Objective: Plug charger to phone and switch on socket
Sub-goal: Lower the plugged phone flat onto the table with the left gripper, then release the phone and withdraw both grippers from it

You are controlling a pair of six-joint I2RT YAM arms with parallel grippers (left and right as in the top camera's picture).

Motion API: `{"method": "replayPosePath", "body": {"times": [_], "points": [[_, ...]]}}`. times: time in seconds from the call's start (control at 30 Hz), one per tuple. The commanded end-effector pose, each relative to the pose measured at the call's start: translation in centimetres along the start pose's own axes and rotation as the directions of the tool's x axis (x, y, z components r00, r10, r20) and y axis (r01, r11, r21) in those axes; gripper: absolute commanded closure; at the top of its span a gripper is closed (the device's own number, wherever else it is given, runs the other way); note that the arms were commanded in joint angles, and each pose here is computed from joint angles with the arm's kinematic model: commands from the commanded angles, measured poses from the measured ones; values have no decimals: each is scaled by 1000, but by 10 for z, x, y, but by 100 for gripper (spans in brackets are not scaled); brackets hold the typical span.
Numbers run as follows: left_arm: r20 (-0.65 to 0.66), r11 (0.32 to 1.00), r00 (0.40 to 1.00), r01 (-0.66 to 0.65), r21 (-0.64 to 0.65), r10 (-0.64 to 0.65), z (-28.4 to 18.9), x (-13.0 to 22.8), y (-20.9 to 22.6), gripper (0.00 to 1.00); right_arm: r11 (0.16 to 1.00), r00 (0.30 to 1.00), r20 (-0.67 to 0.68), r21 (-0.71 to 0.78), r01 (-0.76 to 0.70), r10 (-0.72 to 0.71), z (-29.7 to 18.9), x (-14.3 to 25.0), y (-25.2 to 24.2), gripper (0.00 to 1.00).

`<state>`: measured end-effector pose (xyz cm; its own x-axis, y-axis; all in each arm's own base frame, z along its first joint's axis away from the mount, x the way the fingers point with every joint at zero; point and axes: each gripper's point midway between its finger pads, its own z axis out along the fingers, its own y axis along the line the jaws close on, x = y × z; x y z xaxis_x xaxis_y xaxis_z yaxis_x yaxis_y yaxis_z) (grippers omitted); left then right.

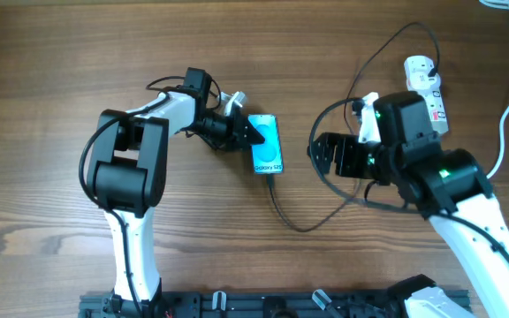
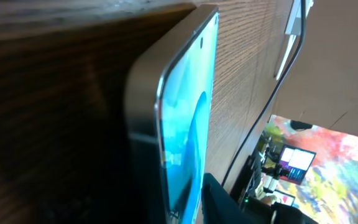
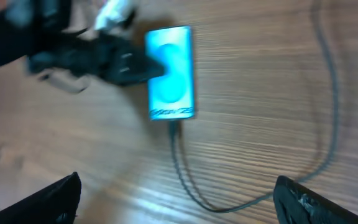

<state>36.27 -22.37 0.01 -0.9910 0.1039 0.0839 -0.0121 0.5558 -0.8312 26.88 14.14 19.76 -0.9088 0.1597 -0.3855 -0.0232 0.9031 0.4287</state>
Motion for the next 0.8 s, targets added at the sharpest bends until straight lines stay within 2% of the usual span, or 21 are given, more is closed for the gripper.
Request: {"method": "replayPosePath", "body": {"times": [0.0,0.1,0.2,0.37,0.5,0.53,0.6,0.67,0.77], "points": [[34,981,995,99,-168,-95,-10,1,50,74,984,989,42,104,-145,141,9,-12,-17,1],[45,977,991,136,-164,-130,-14,0,52,74,976,986,36,140,-167,163,16,-13,-24,1],[46,975,988,153,-161,-147,-13,1,52,74,938,963,93,222,-266,251,16,-15,-41,1],[60,971,983,180,-156,-172,-13,-2,51,75,880,903,170,216,-424,394,16,-23,-46,1],[95,966,975,215,-144,-202,-12,-11,49,76,878,905,163,225,-422,393,19,-21,-48,1],[96,966,975,213,-144,-201,-12,-12,49,76,875,906,165,240,-421,390,22,-19,-52,12],[117,948,960,272,-164,-255,-14,-12,55,79,857,906,165,293,-423,390,33,-13,-65,43],[149,934,944,317,-166,-294,-24,-16,63,84,853,912,136,324,-409,386,56,-9,-73,66],[169,923,929,354,-154,-328,-36,-18,71,95,875,938,89,342,-344,334,82,-9,-77,88]]}}
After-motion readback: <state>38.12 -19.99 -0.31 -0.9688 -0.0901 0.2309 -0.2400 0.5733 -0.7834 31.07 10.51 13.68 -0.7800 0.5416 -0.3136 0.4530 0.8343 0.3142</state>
